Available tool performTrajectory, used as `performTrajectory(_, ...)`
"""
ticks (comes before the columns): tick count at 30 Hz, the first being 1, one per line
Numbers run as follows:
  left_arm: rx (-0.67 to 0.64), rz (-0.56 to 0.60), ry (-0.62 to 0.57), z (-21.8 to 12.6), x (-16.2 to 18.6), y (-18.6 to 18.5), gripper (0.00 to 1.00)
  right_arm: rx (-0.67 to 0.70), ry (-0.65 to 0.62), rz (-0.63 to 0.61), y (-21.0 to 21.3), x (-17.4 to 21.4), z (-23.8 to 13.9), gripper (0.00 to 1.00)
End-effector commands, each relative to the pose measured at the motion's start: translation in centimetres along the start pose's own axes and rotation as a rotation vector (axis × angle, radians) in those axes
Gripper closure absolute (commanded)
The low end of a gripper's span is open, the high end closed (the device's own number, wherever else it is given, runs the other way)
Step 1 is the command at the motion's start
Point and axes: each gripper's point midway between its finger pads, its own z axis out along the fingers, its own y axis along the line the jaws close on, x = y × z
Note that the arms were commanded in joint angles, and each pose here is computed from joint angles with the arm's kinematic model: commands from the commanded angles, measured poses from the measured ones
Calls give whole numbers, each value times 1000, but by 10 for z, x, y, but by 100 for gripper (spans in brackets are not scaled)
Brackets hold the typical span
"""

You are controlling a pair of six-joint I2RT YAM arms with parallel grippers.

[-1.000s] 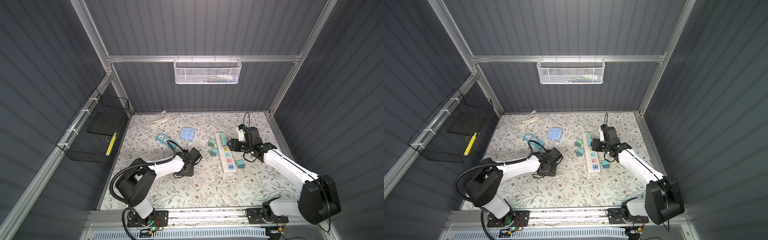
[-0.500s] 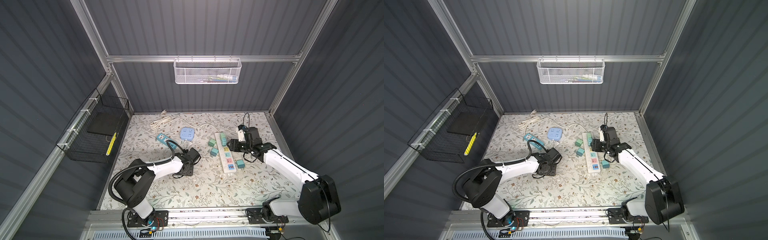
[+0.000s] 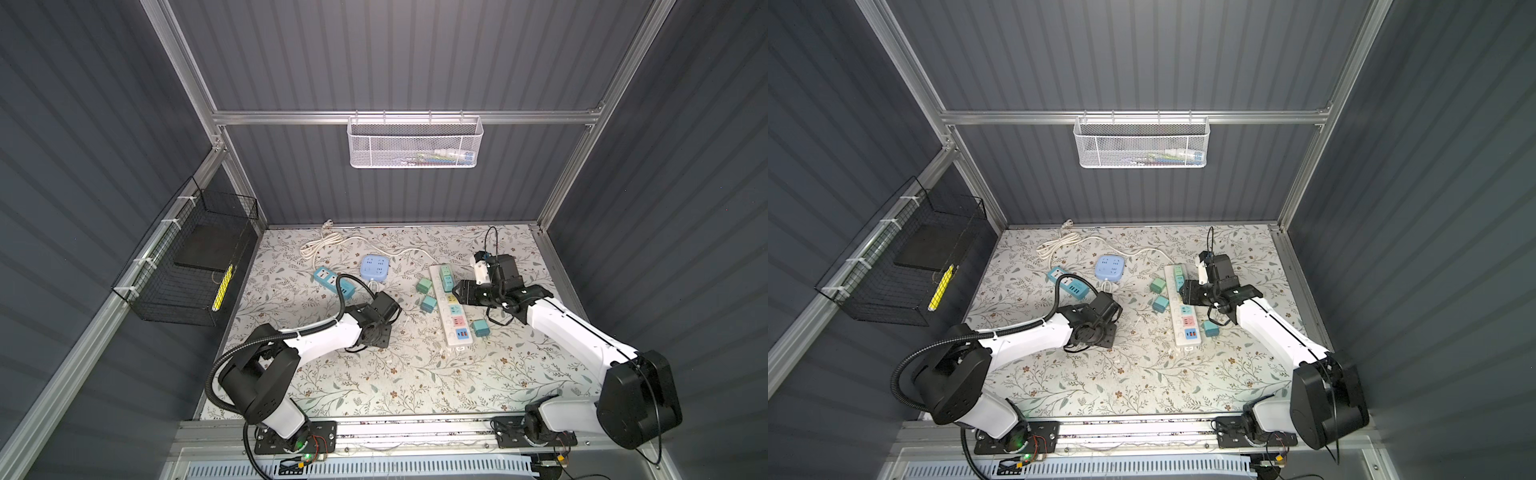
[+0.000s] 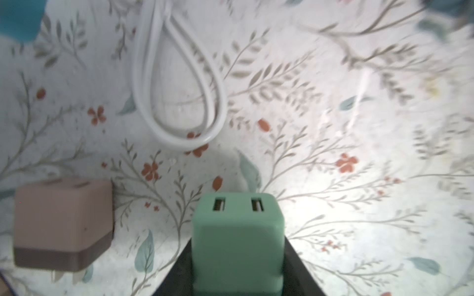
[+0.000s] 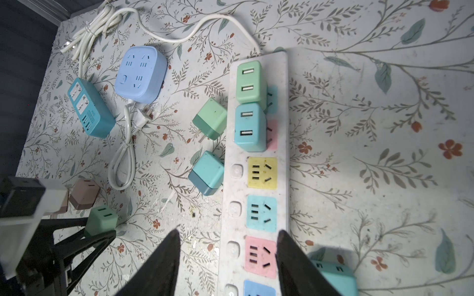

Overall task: Insert the plug
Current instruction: 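Close the left gripper on the green adapter and lift it, then raise the green adapter with the left gripper toward the right gripper, then grasp the green adapter with the right gripper while the left arm withdraws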

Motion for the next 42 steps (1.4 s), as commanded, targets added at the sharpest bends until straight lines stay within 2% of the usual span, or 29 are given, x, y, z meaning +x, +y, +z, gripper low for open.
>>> performTrajectory(1, 120, 149, -219, -24, -49, -35, 80, -31, -12, -3, 12, -4, -14, 40)
performTrajectory(8, 235, 349, -554, -52, -85, -86, 81, -114, 15, -1, 35, 1, -33, 43)
performTrajectory(11, 280, 381, -612, -53, -91, -98, 81, -251, 41, 1, 63, 1, -47, 45)
performTrajectory(17, 370, 414, -695, -63, -97, -117, 81, -352, 73, -26, 86, 4, -55, 57)
performTrajectory(20, 399, 424, -709, -67, -97, -122, 80, -403, 105, -42, 96, 9, -53, 59)
performTrajectory(23, 425, 437, -701, -68, -95, -125, 80, -465, 146, -75, 109, 15, -50, 52)
performTrajectory(26, 435, 443, -691, -69, -93, -127, 81, -479, 175, -83, 115, 20, -40, 50)
performTrajectory(33, 456, 449, -690, -74, -94, -131, 80, -477, 245, -73, 117, 35, -19, 51)
performTrajectory(35, 464, 450, -689, -75, -94, -133, 80, -481, 225, -84, 120, 29, -16, 50)
performTrajectory(42, 474, 456, -687, -78, -95, -134, 80, -480, 239, -79, 121, 28, -5, 57)
